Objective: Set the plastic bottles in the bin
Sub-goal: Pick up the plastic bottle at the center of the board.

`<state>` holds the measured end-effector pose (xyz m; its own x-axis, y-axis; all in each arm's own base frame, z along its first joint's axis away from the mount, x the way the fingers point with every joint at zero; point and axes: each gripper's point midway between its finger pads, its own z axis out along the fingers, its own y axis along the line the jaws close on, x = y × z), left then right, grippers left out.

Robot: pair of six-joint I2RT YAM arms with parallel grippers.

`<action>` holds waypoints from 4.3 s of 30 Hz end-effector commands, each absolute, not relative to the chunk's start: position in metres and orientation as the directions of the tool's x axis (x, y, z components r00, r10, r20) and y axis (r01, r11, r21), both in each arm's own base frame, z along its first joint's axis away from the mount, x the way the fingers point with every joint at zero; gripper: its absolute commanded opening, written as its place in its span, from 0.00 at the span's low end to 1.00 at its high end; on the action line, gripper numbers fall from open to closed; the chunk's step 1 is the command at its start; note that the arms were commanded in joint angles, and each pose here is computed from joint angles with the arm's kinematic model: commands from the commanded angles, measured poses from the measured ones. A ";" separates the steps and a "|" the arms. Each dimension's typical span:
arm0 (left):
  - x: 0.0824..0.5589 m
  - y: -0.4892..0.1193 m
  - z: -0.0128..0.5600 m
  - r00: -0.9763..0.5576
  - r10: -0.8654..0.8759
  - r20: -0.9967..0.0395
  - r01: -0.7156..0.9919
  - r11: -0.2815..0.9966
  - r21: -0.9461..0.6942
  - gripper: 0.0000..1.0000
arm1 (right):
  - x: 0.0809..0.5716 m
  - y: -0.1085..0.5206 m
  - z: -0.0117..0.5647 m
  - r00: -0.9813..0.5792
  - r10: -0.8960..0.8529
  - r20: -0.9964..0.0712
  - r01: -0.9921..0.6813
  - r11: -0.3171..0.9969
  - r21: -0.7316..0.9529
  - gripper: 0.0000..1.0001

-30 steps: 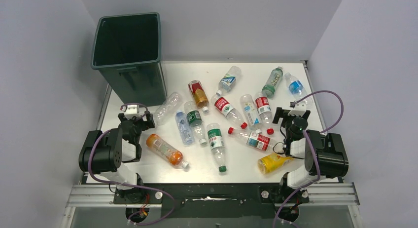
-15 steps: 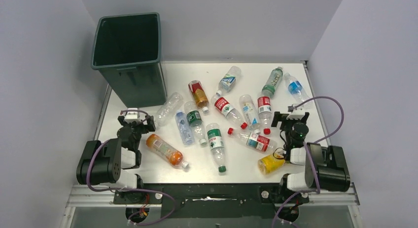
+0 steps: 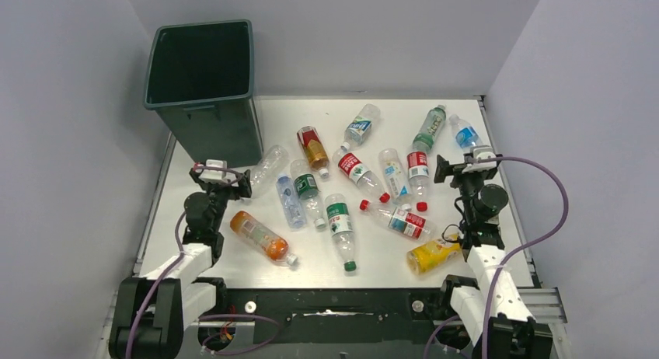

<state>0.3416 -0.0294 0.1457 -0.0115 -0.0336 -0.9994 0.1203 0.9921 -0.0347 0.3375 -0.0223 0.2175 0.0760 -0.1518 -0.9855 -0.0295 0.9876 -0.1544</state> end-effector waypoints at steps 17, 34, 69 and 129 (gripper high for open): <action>0.350 -0.123 0.355 0.092 -0.346 -0.934 0.508 0.823 -0.254 0.88 | 0.336 0.015 0.364 0.023 0.109 -0.994 -0.181 0.978 0.103 0.98; 0.367 -0.197 0.378 -0.337 -0.447 -0.829 0.544 0.626 -0.559 0.88 | 0.315 -0.005 0.388 -0.149 0.239 -0.960 0.000 0.970 0.242 0.98; 0.340 -0.221 0.173 -0.711 -0.289 -0.640 0.100 0.861 -0.499 0.88 | 0.306 0.020 0.246 -0.464 0.483 -0.742 -0.012 0.835 0.551 0.98; 0.295 -0.298 0.170 -0.729 -0.226 -0.646 0.251 0.790 -0.560 0.88 | 0.525 -0.021 0.127 -0.607 0.503 -0.616 0.265 0.858 0.439 0.91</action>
<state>0.2833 -0.2892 0.1263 -0.8030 -0.1279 -0.5820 0.1980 0.8639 -0.4631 0.4914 -0.0290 0.0929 -0.6729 0.5084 -0.5373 0.3368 0.8573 0.3894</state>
